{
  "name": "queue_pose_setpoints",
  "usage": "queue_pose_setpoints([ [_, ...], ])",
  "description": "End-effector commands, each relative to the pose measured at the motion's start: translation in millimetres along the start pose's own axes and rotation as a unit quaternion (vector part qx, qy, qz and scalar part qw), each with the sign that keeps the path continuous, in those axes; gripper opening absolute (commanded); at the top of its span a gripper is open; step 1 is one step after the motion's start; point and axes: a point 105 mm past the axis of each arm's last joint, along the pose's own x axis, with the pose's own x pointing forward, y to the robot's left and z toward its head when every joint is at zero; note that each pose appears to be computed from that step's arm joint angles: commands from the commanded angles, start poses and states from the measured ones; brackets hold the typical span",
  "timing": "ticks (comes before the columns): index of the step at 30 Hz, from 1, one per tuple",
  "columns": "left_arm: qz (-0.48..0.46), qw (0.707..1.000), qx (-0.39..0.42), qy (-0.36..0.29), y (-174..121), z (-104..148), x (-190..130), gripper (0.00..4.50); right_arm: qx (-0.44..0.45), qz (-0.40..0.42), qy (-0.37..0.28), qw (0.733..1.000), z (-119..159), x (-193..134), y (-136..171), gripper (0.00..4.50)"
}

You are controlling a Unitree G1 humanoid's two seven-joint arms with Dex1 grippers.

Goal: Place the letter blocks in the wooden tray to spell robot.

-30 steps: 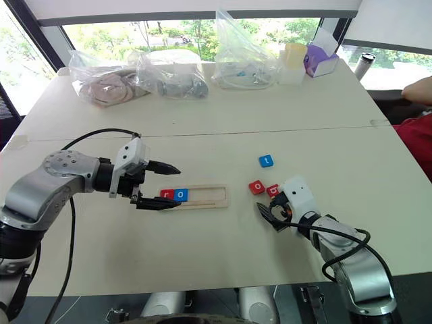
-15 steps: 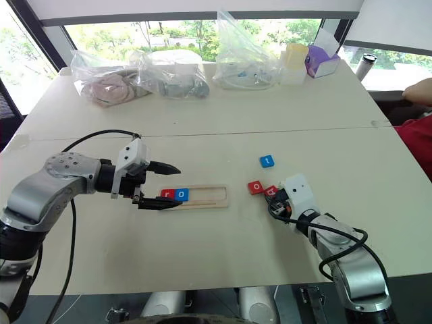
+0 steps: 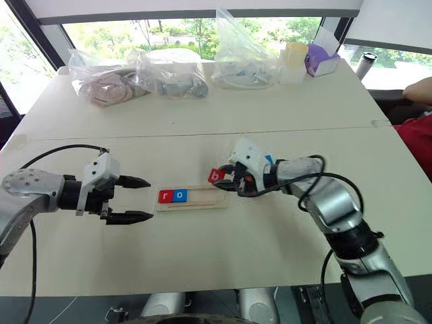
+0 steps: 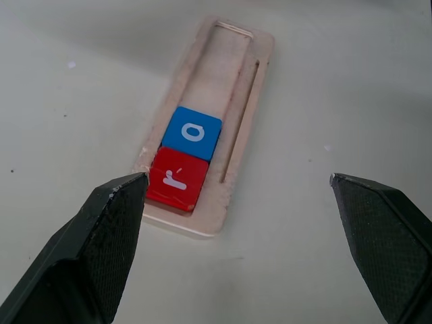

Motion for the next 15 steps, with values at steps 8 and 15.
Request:
queue_pose_setpoints([
  [8,0.041,0.999,0.009,-0.007,-14.0,12.1,-18.7,4.5,-0.069,0.112,0.002,0.991,9.9,32.6,3.7,1.15],
  [15,0.056,0.998,-0.003,-0.008,-11.8,7.4,-18.1,4.5,-0.087,0.11,0.026,0.99,1.3,55.7,3.1,1.15],
])
